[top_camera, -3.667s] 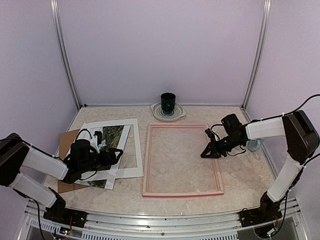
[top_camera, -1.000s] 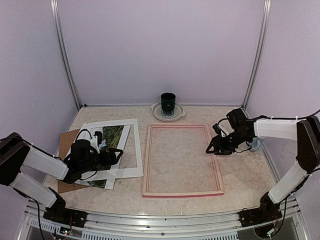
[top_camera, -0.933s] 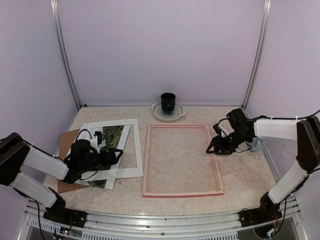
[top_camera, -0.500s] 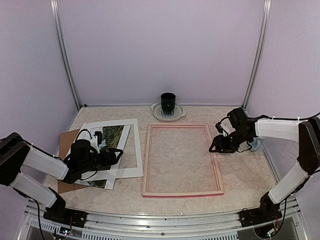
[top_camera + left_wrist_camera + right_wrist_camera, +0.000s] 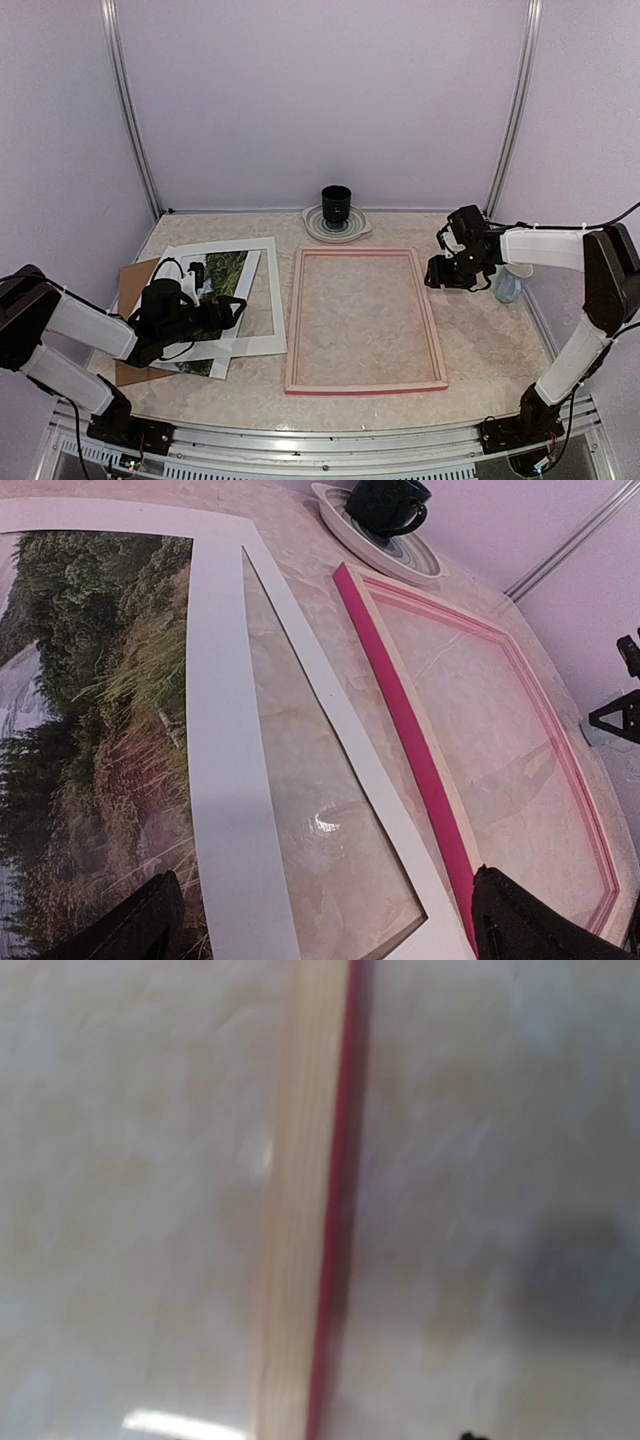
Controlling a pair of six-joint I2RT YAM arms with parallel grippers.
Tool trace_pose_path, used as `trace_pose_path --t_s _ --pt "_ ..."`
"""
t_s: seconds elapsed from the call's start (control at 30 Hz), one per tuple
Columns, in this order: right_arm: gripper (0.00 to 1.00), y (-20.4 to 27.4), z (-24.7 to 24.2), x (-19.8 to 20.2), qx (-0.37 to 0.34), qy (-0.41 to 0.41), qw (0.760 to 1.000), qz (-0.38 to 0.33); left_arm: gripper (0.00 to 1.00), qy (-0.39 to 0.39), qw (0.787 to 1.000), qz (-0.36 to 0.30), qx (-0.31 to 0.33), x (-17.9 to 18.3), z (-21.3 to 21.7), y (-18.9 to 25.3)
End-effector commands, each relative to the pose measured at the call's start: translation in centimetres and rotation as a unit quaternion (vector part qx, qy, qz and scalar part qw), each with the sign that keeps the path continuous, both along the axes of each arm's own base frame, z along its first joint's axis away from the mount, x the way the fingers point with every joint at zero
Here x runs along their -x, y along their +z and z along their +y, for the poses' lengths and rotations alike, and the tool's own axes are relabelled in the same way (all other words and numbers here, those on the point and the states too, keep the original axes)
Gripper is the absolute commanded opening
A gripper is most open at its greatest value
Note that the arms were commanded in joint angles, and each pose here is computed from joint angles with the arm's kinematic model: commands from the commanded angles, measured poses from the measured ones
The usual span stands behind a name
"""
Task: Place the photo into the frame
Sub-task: Place the glass panel at the frame body, then press the glass panel against the frame body.
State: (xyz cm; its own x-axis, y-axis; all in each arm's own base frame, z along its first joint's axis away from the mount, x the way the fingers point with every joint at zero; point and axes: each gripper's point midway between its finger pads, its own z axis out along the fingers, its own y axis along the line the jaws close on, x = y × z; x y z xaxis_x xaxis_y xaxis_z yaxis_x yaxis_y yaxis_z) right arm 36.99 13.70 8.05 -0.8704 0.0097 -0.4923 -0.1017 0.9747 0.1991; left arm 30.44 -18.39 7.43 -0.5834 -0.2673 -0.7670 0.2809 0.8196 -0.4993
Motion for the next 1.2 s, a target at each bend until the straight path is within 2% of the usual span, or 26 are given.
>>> trace_pose_path --t_s 0.0,0.63,1.17 --pt "0.59 -0.3 -1.1 -3.2 0.038 -0.035 0.998 -0.026 0.99 0.0 1.0 -0.005 0.006 -0.1 0.1 0.1" --pt "0.6 -3.6 -0.4 -9.5 0.084 -0.047 0.995 -0.02 0.99 0.001 1.0 -0.004 0.005 -0.1 0.1 0.1" --pt "0.61 -4.2 -0.2 -12.7 0.11 -0.048 0.992 -0.022 0.99 0.003 1.0 -0.004 0.004 -0.2 0.2 0.1"
